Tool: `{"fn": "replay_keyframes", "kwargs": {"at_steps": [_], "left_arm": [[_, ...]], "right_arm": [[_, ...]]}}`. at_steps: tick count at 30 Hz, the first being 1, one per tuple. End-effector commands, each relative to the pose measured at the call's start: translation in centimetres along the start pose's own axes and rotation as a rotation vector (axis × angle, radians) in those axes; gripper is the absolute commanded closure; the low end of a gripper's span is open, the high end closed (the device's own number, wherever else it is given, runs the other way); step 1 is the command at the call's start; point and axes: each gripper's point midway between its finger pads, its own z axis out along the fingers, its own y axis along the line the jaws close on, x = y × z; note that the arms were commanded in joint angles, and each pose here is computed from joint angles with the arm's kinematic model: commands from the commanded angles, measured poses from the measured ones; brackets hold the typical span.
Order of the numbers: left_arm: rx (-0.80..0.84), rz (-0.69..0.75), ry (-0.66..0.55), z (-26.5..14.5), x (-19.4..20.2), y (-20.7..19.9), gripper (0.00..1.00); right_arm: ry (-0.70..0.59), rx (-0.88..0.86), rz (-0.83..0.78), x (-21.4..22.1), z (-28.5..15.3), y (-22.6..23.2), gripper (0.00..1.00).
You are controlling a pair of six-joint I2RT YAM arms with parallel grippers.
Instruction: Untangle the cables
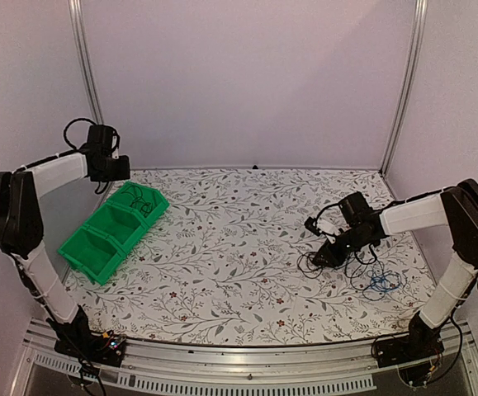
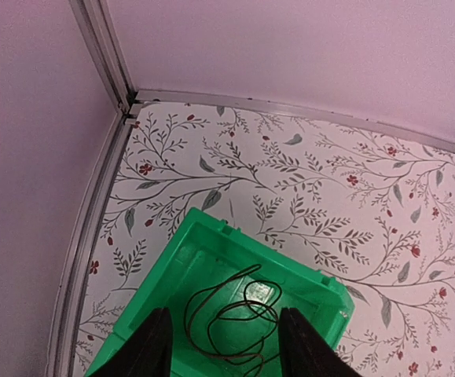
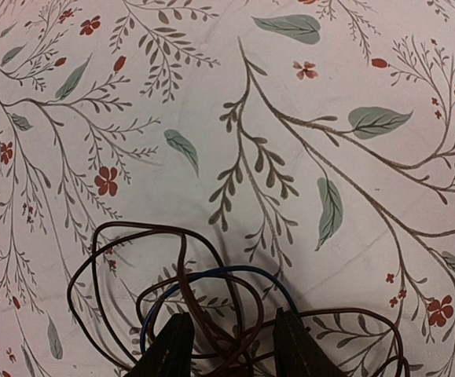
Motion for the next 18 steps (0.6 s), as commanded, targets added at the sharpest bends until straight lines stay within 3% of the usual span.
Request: {"fn": "replay_keyframes", "kwargs": {"at_steps": [1,5,9,15,18], "left_arm": [[0.140,-0.031,-0.122,-5.0,-3.9,-2.2,0.54],[0.328,0.035,-0.162,-8.6,-4.4,-7.4,0.59],[0.497,0.179,-0.197,-12.1,-2.4,-14.1,0.59],[0.784,0.376,-0.122,-16.3,4.7,-25.8,0.59],[0.891,0.427,-0.041,-17.0,9.1,-30.3,0.59]], "right_arm": [[0.144,-0.008,0.059,3.1,0.2,-0.1,0.61],[0.102,-0.061,0.032,-0.5,-4.1,1.2,0.60],[0.053,-0.082,-0.034,-2.2,-7.7,2.3,0.58],[-0.075,-0.049,-0.116,-5.0,-12.2,3.3,0.57],[-0.052,-0.036,-0.110,-4.3,-11.9,3.1,0.61]]}}
